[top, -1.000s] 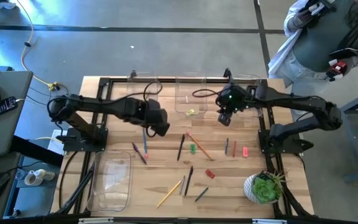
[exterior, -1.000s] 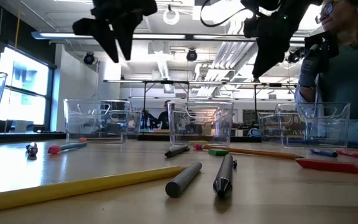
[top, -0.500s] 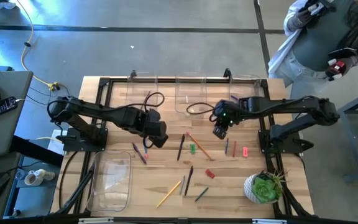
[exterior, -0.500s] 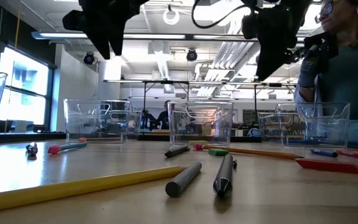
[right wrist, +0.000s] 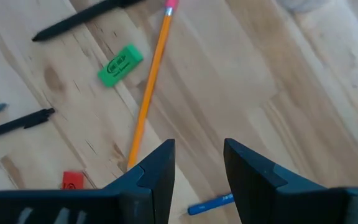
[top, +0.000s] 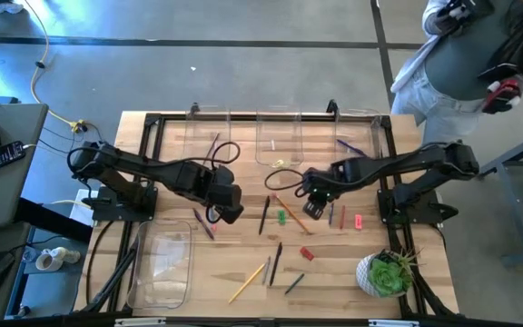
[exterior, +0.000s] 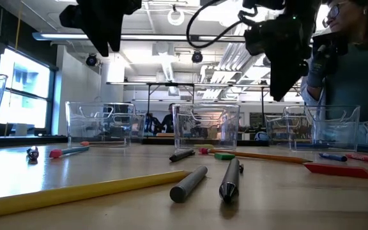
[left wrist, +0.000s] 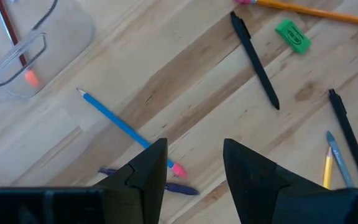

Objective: Sort crayons/erasers/pens/pencils in bins
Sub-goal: Put the orange pencil into the top left transparent bin

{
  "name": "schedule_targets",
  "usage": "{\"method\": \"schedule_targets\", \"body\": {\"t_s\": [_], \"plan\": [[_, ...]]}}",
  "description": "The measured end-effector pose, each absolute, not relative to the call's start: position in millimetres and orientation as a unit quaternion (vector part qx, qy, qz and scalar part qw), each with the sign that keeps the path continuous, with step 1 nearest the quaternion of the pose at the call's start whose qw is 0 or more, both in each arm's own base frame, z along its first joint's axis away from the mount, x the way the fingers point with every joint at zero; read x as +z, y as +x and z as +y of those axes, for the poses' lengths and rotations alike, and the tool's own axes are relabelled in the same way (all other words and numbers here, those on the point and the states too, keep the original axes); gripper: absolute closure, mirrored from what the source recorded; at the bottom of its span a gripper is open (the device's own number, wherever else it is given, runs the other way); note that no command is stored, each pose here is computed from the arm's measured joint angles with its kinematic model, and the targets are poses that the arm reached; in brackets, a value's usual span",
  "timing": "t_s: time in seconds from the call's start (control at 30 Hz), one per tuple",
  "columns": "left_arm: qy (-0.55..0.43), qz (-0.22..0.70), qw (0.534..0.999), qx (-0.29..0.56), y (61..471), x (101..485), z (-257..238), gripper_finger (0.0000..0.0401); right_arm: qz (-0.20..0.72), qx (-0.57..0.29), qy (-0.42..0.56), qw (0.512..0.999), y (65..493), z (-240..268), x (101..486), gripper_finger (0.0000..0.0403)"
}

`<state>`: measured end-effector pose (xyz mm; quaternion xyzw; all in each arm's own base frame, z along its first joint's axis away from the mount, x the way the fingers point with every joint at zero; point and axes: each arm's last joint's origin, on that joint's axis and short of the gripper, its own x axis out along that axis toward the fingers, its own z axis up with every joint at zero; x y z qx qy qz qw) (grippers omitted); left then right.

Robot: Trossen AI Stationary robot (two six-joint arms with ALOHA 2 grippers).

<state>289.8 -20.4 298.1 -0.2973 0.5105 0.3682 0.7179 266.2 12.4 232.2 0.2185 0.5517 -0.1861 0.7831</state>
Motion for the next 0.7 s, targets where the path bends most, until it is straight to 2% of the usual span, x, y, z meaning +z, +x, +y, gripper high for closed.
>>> {"method": "schedule_targets", "body": {"t_s": [0.7], "plan": [[-0.290, 0.511, 0.725, 0.361, 290, 298, -27, 0.0257, 0.569, -0.190, 0.290, 0.745, 298, 53, 184, 0.0273]]}}
